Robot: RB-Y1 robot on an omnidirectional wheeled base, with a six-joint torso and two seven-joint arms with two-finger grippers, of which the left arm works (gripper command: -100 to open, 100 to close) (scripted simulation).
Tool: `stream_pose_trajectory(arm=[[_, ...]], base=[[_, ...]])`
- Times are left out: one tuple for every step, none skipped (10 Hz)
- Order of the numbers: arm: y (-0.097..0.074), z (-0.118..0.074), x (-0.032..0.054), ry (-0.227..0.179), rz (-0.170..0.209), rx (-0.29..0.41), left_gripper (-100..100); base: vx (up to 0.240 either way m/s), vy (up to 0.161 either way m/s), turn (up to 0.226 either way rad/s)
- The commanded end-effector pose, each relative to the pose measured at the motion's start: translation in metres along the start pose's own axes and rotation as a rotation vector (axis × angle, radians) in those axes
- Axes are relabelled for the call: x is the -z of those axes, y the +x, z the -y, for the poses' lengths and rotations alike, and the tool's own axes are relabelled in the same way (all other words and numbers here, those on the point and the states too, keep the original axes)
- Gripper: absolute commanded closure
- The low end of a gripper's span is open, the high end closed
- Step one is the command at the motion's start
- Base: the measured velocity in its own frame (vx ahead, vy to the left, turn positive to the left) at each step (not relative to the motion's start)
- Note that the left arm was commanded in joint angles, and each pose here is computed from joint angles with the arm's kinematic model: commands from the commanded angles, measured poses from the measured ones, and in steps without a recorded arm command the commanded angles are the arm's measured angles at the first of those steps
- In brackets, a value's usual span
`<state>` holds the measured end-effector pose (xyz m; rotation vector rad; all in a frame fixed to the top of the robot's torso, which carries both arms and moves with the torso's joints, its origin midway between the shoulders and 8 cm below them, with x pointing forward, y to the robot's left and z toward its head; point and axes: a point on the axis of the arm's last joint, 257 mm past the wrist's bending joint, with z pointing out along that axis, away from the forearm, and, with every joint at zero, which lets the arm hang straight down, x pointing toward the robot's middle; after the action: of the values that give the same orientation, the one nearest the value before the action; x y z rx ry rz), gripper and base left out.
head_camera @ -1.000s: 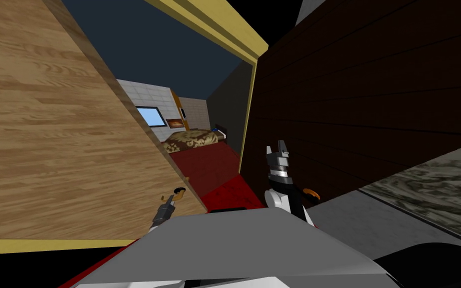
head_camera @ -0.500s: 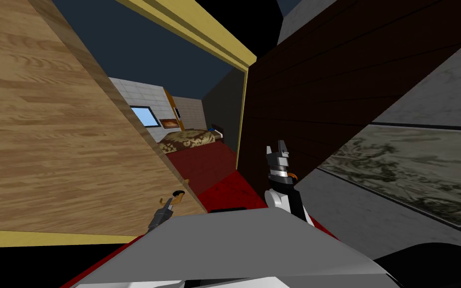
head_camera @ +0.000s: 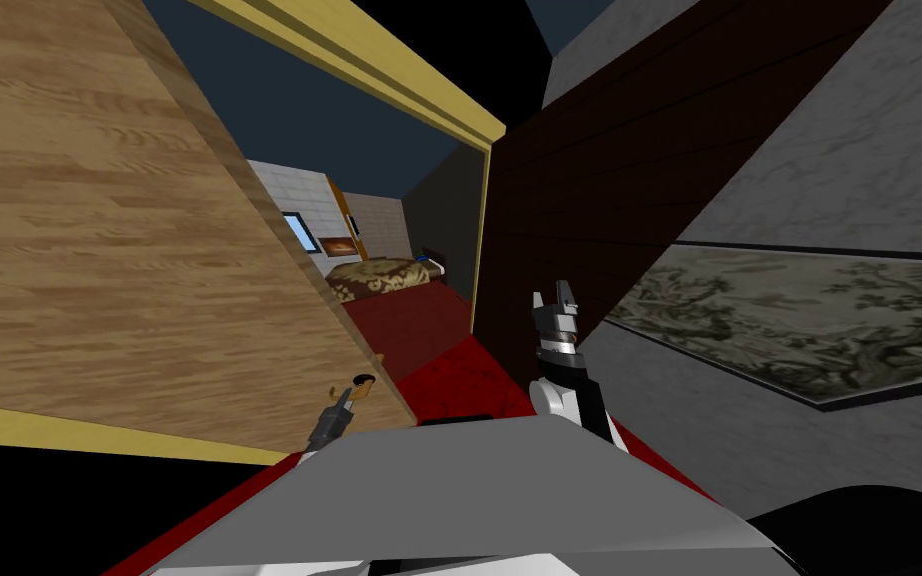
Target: Pull the door open
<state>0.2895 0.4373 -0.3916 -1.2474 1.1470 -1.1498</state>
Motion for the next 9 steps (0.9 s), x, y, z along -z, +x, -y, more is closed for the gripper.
stream_pose_trajectory(arm=[[0.010, -0.004, -0.0100, -0.006, -0.021, 0.007, 100], [0.014, -0.004, -0.0168, -0.006, -0.030, 0.007, 100], [0.018, -0.004, -0.0237, -0.005, -0.040, 0.008, 100], [0.023, -0.004, -0.0306, -0.005, -0.049, 0.008, 100], [0.023, -0.004, -0.0306, -0.005, -0.049, 0.008, 100], [0.023, -0.004, -0.0306, -0.005, -0.049, 0.008, 100], [0.029, -0.004, -0.0409, -0.004, -0.064, 0.007, 100], [0.031, -0.004, -0.0442, -0.004, -0.069, 0.007, 100], [0.031, -0.004, -0.0442, -0.004, -0.069, 0.007, 100]], base=[[-0.215, 0.016, -0.036], [-0.199, 0.021, -0.027], [-0.223, 0.036, -0.031], [-0.199, 0.028, -0.042], [-0.102, 0.010, -0.016], [-0.028, -0.006, 0.009], [-0.094, 0.021, -0.026], [-0.149, 0.029, -0.039], [-0.094, 0.018, -0.033]])
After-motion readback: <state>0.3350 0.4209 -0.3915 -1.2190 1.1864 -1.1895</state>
